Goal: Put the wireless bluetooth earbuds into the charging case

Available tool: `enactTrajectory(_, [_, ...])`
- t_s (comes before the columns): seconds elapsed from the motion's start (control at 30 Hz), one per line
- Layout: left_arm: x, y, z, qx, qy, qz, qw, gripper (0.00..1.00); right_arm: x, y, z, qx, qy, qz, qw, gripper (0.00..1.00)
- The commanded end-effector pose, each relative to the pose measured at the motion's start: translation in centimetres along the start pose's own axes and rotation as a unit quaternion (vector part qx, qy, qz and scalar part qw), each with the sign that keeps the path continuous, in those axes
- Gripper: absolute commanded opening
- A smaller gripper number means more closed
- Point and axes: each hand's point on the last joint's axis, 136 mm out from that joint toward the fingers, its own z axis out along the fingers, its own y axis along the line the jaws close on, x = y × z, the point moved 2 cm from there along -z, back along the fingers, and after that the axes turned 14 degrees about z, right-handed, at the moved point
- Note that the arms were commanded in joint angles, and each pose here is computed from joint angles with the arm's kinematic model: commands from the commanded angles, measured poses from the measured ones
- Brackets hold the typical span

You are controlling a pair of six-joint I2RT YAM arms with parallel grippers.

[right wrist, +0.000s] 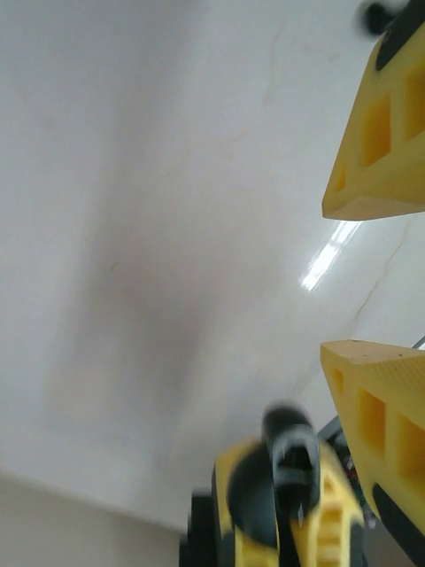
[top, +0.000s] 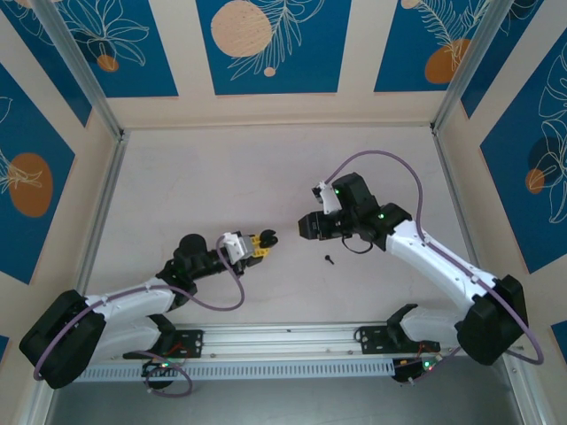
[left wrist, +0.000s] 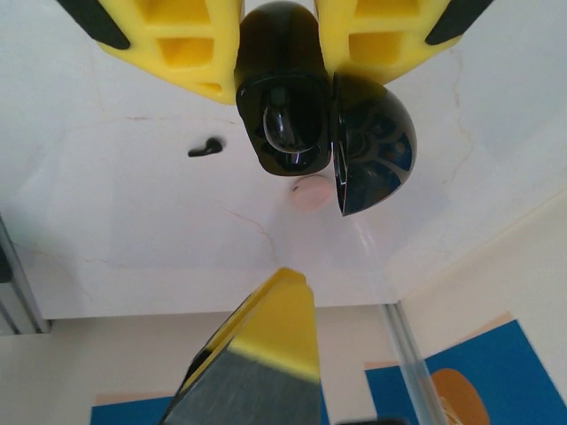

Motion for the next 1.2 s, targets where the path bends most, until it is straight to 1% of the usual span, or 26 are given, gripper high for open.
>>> enactTrajectory(0.0, [-0.6, -1.7, -0.1, 0.05, -0.014, 0.009, 0.999, 0.06, 2.2, -3.6, 0.1, 0.076, 0.081, 0.031, 0.993, 0.4])
enactTrajectory(0.2, [-0.3, -2.3, -0.4, 0.064, -0.003, 0.007, 0.998, 0.06, 3.1, -8.9, 1.2, 0.179, 0.151, 0.071, 0.97, 0.4])
enactTrajectory(0.3, [-0.2, -2.2, -0.6, 0.062, 0.002, 0.008, 0.998, 0.06, 3.4, -11.0, 1.9, 0.226, 0.181, 0.071, 0.955, 0.41])
enactTrajectory(0.4, [-0.2, -2.1, -0.7, 0.058, 0.007, 0.01, 0.998, 0.06, 3.2, -12.1, 2.5, 0.252, 0.198, 0.063, 0.945, 0.43])
enactTrajectory(0.53, [-0.1, -2.1, -0.8, 0.055, 0.012, 0.012, 0.998, 0.06, 2.8, -12.7, 3.5, 0.263, 0.213, 0.052, 0.94, 0.45])
enactTrajectory(0.77, [0.0, -2.0, -0.8, 0.053, 0.018, 0.011, 0.998, 0.06, 2.8, -13.2, 5.3, 0.269, 0.244, 0.041, 0.931, 0.45])
enactTrajectory(1.17, [0.2, -1.8, -0.8, 0.048, 0.022, 0.011, 0.999, 0.06, 3.3, -13.5, 7.0, 0.275, 0.272, 0.036, 0.922, 0.44])
